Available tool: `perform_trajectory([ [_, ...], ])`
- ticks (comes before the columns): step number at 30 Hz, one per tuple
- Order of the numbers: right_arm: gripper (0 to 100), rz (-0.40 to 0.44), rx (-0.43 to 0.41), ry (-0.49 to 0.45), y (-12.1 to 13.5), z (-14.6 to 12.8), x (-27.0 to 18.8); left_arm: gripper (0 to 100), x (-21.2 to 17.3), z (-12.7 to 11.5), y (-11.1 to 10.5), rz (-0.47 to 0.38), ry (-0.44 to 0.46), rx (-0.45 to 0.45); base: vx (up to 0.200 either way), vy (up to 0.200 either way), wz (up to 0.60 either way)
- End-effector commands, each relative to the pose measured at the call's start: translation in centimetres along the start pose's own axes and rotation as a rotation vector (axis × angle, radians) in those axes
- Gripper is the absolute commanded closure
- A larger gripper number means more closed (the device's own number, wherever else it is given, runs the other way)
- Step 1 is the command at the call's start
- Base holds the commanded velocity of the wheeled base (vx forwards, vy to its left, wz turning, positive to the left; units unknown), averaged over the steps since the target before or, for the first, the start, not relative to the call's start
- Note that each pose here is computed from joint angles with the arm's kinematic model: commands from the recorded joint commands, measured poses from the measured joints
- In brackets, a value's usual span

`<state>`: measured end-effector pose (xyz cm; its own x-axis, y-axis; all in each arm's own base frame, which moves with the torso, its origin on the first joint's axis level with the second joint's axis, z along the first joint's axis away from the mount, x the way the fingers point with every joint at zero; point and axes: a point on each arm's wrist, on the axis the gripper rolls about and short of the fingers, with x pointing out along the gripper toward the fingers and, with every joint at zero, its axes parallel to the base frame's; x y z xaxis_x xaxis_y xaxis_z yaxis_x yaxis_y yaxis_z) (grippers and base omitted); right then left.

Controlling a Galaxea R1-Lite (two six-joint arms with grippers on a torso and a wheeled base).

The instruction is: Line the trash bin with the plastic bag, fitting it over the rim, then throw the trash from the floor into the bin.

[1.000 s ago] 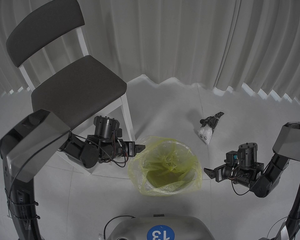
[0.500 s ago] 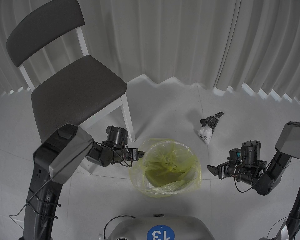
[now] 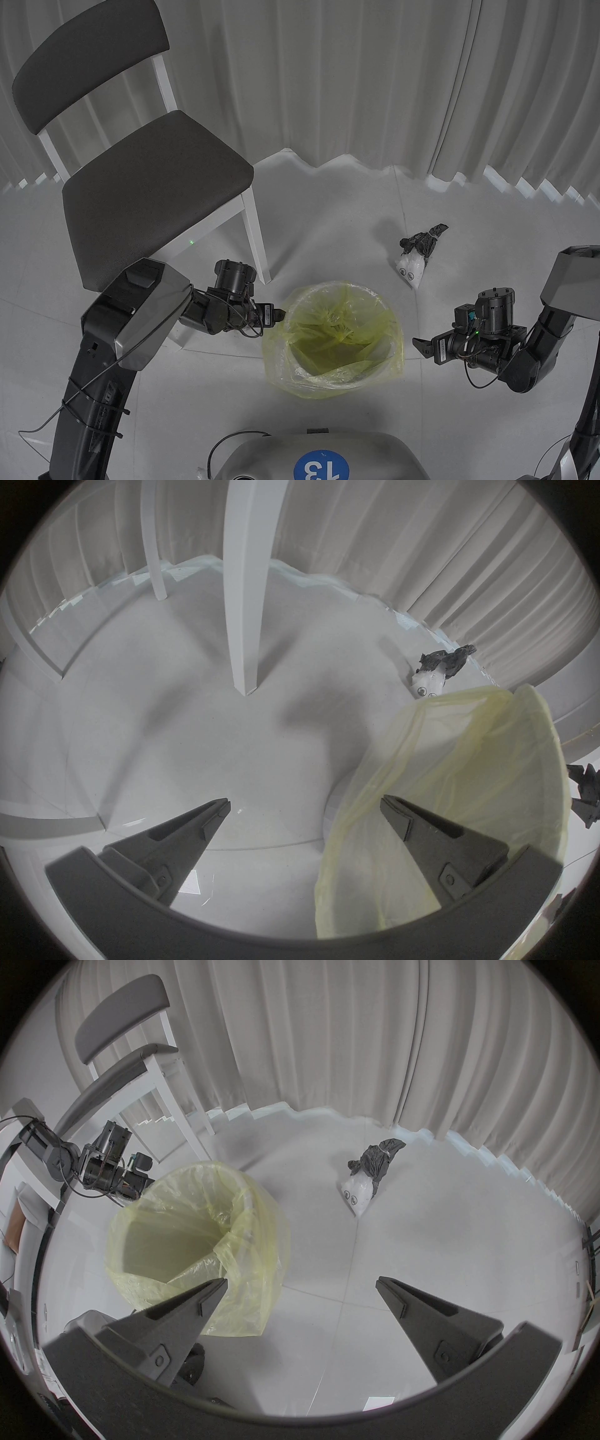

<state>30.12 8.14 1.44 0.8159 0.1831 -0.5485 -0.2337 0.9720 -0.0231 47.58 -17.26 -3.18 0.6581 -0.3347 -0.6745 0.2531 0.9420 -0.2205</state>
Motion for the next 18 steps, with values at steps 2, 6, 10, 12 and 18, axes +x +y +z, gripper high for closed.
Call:
perform_trajectory([
  [2,0,-0.001,0.001,0.006,0.0,-0.2,0.1,0,-3.6,1.3,0.6,0.001,-0.02,-0.041,0.0,0.0,0.0],
  [6,0,-0.002,0.002,0.007,-0.1,-0.2,0.1,0,-6.4,1.6,0.9,-0.028,-0.072,-0.067,0.0,0.0,0.0],
  [10,0,-0.002,0.002,0.007,-0.1,-0.2,0.1,0,-8.6,1.8,1.0,-0.039,-0.128,-0.072,0.0,0.0,0.0],
  [12,0,-0.002,0.002,0.003,-0.1,-0.1,0.0,0,-9.4,1.8,1.1,-0.04,-0.137,-0.075,0.0,0.0,0.0],
  [18,0,0.0,-0.001,0.006,0.0,-0.2,-0.1,0,-12.8,-0.6,0.0,-0.097,-0.073,-0.06,0.0,0.0,0.0],
])
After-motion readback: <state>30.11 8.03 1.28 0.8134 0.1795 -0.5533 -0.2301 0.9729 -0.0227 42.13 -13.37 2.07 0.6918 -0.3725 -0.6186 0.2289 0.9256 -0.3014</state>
